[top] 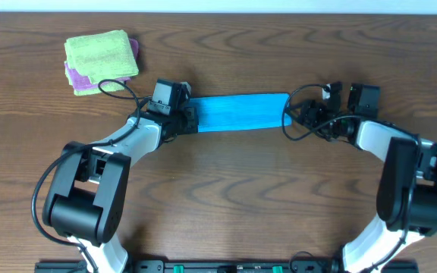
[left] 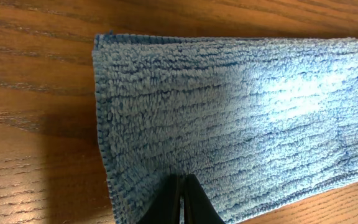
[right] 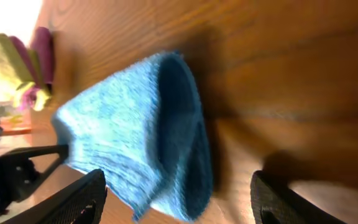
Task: Fold the cloth
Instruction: 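Lift the right end and fold it leftward toward the left gripper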
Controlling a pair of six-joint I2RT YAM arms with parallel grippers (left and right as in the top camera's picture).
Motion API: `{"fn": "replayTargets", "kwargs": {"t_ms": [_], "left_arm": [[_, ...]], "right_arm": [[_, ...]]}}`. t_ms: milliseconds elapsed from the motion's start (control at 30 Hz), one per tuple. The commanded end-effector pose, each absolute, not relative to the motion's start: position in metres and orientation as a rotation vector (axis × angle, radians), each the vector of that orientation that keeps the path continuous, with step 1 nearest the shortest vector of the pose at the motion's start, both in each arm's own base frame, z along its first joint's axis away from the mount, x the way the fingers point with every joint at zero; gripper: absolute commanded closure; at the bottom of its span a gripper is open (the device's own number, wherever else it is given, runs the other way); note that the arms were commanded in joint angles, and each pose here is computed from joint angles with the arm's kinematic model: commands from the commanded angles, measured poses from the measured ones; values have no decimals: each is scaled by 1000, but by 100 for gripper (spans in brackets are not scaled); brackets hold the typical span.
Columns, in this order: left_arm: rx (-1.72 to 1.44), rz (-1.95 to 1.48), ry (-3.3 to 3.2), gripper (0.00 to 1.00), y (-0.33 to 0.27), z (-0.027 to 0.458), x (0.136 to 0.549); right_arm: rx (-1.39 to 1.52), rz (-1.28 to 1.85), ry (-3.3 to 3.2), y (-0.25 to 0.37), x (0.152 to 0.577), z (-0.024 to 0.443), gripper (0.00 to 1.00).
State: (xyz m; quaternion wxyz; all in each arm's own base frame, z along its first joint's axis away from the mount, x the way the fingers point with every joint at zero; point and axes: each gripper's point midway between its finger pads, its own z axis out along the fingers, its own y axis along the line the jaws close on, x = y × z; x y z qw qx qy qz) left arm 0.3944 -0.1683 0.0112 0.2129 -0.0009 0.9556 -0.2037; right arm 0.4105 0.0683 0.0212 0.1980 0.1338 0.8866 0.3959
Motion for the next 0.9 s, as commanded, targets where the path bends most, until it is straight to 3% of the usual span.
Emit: {"fn": "replayTargets", "kwargs": {"t_ms": [0,500,567,700,867], "left_arm": [[24,-562,2645,94,-170,13,400],[23,-562,2645,94,-170,13,400],[23,-562,2645,94,-170,13,400],[23,-562,2645,94,-170,13,400],[24,-563,2645,94,-171,13,400]], "right_arm": [[465,1205,2525,81,404,-1,25],[423,1335,2550,126,398,-1,24],[429,1314,2555,125,398,-3,30],[448,1270,2560,120,401,-7,55],[472,1188,2568,112,405,-13,76]]}}
